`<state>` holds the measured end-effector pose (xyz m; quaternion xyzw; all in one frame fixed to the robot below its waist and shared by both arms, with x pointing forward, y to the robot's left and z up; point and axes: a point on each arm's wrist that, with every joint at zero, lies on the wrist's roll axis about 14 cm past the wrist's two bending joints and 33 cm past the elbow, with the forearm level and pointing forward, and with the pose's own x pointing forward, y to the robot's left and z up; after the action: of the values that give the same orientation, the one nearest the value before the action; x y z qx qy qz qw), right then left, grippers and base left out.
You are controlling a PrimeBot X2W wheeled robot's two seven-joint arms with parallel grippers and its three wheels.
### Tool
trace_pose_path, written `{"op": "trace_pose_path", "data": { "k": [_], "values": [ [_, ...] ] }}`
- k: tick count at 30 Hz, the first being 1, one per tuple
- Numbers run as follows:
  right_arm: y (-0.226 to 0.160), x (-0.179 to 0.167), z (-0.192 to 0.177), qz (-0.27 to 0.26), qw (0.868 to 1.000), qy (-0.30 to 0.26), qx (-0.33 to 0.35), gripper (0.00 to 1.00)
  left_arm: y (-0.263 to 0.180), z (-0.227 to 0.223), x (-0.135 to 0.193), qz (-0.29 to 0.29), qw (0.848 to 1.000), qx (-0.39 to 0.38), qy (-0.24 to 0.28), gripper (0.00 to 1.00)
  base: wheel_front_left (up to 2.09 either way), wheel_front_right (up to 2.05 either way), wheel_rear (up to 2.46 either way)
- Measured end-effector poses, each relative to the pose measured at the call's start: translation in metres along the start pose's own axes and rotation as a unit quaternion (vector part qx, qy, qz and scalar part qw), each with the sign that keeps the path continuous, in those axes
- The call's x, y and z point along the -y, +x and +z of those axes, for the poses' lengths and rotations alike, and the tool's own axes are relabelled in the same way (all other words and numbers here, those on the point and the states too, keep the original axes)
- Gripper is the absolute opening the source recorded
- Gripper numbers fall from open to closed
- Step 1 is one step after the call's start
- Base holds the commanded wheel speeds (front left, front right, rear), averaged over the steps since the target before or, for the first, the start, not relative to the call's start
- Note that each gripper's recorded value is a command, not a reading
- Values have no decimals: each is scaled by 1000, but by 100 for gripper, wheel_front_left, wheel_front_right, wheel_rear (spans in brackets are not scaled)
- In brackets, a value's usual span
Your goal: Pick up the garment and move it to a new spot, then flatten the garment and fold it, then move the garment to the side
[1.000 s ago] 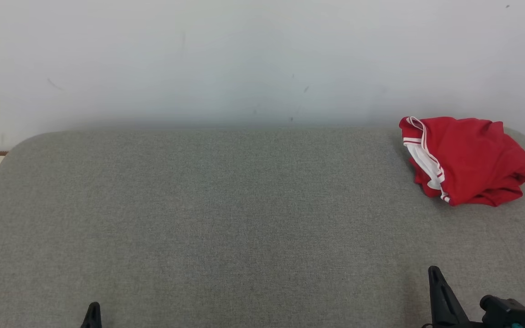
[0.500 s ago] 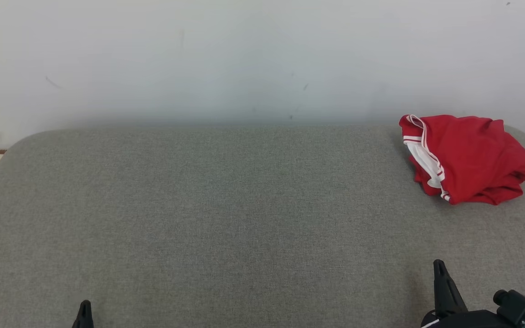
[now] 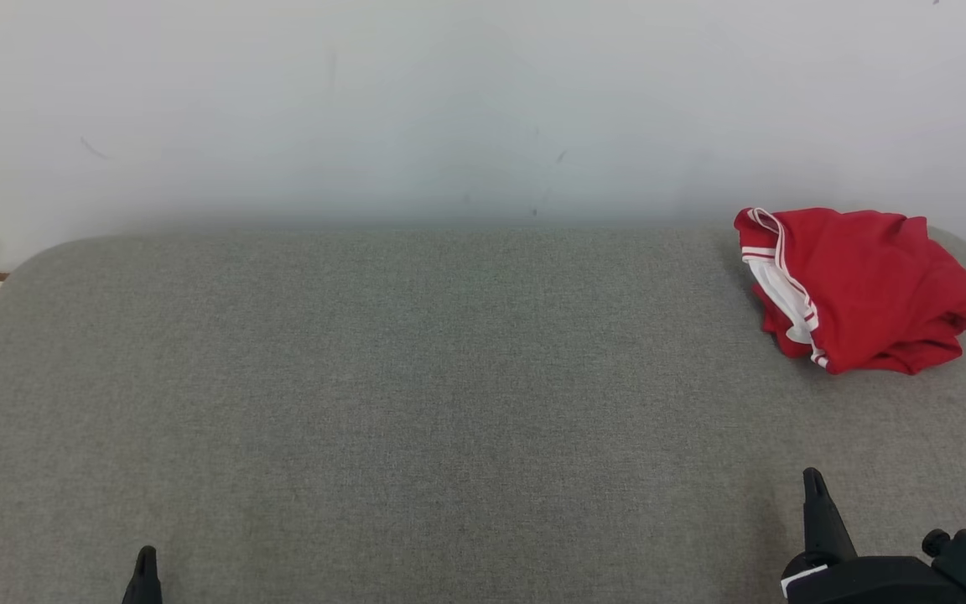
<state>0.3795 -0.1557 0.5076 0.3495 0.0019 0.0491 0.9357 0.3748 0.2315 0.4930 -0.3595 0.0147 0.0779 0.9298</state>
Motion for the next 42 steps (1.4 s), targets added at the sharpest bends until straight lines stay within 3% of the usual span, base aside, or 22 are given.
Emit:
{"op": "trace_pose_path", "data": {
  "k": [19,42],
  "values": [
    [8,5,3,-17,993,114,4,0,8,0,0,-1,993,-16,-115,0,0,0,0],
    [18,8,7,-28,972,234,12,0,17,2,4,-14,972,-30,-233,0,0,0,0]
  ]
}}
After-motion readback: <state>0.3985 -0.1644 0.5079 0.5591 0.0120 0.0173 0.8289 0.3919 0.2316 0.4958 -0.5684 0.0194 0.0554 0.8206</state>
